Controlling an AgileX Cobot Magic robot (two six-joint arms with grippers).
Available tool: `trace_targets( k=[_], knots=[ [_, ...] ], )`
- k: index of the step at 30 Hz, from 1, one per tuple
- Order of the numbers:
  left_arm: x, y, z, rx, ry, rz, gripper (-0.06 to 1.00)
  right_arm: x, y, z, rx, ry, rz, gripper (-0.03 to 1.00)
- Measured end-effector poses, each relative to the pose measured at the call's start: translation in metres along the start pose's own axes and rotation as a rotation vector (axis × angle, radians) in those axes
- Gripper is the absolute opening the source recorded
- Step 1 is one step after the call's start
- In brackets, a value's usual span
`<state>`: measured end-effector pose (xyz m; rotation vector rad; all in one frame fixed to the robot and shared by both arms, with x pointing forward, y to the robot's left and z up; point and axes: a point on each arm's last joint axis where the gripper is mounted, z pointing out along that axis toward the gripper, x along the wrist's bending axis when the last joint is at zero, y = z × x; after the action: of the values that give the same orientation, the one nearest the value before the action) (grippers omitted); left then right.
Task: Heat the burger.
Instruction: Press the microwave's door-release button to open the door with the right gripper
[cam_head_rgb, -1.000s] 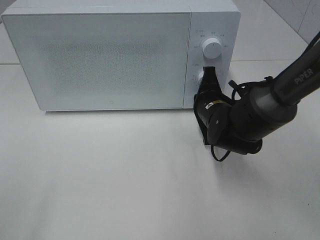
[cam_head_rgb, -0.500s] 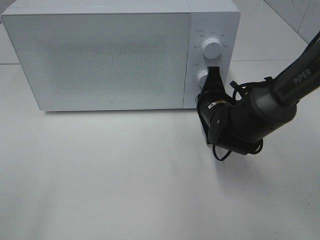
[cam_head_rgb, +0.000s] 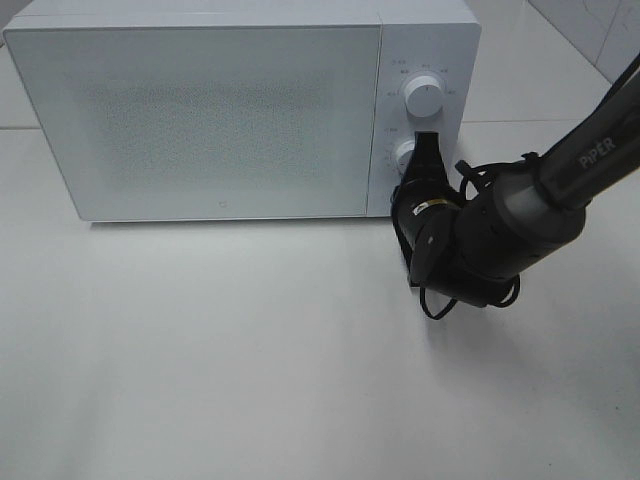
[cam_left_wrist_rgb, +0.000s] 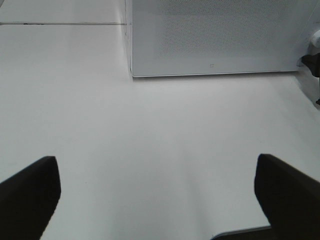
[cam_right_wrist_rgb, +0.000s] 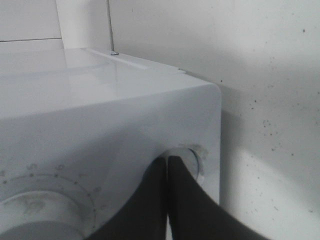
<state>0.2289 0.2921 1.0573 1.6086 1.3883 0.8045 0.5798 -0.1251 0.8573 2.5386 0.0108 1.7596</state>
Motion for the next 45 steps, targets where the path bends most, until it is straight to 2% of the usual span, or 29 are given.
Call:
trace_targets(
  k=[21, 45],
  knots=[
    [0.000, 0.000, 0.000, 0.000, 0.000, 0.000, 0.97, -0.006, -0.009, 0.013, -0.036, 0.010, 0.019, 0.00],
    [0.000, 0.000, 0.000, 0.000, 0.000, 0.000, 0.97, -0.005, -0.009, 0.013, -0.020, -0.033, 0.029, 0.00]
  ],
)
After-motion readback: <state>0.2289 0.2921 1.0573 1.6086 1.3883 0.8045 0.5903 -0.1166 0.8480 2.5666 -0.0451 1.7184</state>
